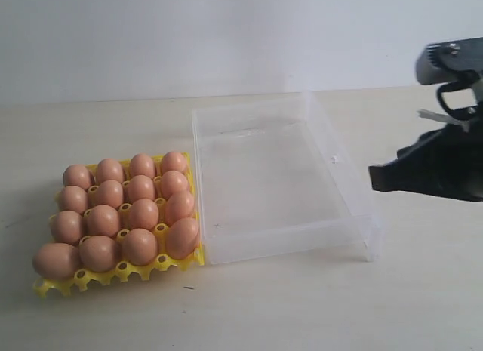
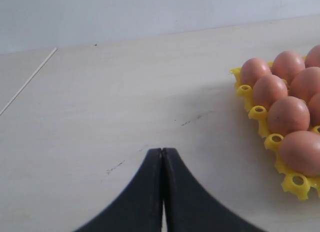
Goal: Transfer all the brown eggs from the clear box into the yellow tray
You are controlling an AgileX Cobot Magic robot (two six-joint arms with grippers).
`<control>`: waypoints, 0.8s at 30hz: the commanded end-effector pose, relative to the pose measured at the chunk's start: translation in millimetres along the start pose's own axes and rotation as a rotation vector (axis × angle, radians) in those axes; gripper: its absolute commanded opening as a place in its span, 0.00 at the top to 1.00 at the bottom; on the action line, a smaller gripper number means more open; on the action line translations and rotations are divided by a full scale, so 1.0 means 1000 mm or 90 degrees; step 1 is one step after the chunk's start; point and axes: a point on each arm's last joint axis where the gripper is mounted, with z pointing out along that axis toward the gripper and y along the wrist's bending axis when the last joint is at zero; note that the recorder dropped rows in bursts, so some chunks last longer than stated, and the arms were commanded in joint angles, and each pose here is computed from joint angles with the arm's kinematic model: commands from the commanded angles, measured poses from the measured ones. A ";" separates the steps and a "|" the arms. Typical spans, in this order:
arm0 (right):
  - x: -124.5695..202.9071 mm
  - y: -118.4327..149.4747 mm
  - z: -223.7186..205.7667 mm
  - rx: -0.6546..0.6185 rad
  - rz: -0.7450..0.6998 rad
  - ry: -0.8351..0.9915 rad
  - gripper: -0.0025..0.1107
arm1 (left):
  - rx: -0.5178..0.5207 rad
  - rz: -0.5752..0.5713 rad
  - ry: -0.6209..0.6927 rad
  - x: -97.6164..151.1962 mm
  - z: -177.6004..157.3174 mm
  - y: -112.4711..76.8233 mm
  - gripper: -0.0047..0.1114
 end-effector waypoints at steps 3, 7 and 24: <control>0.031 -0.020 -0.018 0.019 0.058 -0.008 0.98 | 0.003 -0.002 -0.012 -0.002 -0.001 0.000 0.96; 0.054 -0.023 -0.023 0.001 0.115 -0.002 0.98 | 0.003 -0.002 -0.012 -0.002 -0.001 0.000 0.96; 0.126 -0.045 -0.096 -0.062 0.268 -0.501 0.98 | 0.003 -0.002 -0.012 -0.002 -0.001 0.000 0.96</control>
